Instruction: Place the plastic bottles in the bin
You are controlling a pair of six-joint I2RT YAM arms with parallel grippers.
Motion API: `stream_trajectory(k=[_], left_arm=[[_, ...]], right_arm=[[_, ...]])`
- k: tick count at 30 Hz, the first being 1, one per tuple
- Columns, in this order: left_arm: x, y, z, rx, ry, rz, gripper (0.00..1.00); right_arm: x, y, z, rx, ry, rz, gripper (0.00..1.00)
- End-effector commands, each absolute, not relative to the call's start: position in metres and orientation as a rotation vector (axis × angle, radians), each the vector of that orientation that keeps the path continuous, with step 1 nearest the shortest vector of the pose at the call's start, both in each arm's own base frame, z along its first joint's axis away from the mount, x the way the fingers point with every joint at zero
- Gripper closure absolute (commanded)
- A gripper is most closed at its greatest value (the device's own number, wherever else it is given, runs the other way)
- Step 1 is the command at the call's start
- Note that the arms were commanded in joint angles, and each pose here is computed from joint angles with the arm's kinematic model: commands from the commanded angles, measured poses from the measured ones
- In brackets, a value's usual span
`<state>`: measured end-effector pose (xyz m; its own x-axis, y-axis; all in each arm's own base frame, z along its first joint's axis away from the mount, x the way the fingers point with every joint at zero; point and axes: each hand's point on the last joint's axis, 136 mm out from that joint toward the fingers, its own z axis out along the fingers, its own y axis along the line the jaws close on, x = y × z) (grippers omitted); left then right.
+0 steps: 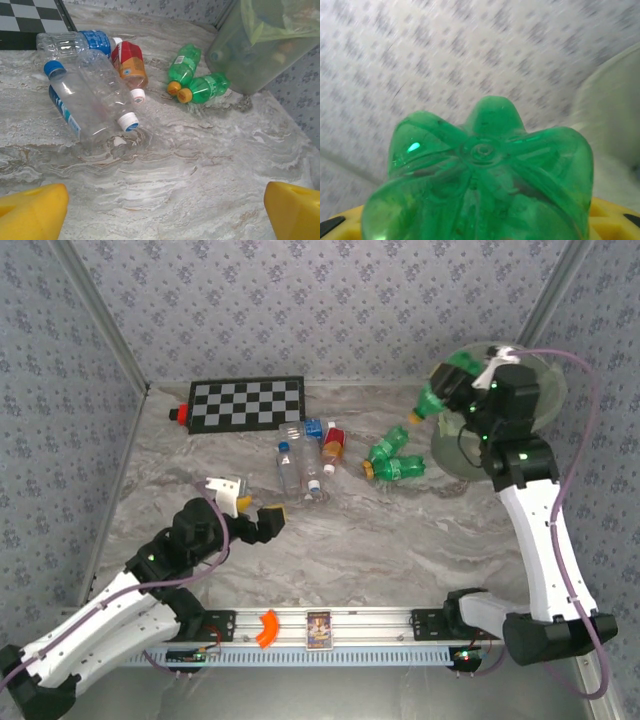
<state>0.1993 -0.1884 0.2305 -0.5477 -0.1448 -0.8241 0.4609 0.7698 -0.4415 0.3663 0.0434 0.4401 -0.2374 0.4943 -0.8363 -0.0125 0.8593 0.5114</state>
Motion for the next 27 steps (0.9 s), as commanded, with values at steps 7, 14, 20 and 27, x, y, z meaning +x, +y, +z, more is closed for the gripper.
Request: stream_trajectory(k=[7,14,20,27], left_arm=[[0.189,-0.184,0.244,0.198,1.914,-0.899,0.00],[0.183,-0.179,0.247,0.189,1.903,-0.917,0.00],[0.181,-0.177,0.249,0.187,1.902,-0.920,0.00],[0.179,-0.172,0.253,0.190,1.914,-0.893,0.00]], right_arm=[[0.381,-0.065,0.468,0.732,1.540,0.275,0.44],[0.423,-0.111,0.446,0.940,1.479,0.313,0.47],[0.458,-0.127,0.418,1.095,1.486,0.333,0.44],[0.485,-0.129,0.391,1.132,1.573,0.261,0.34]])
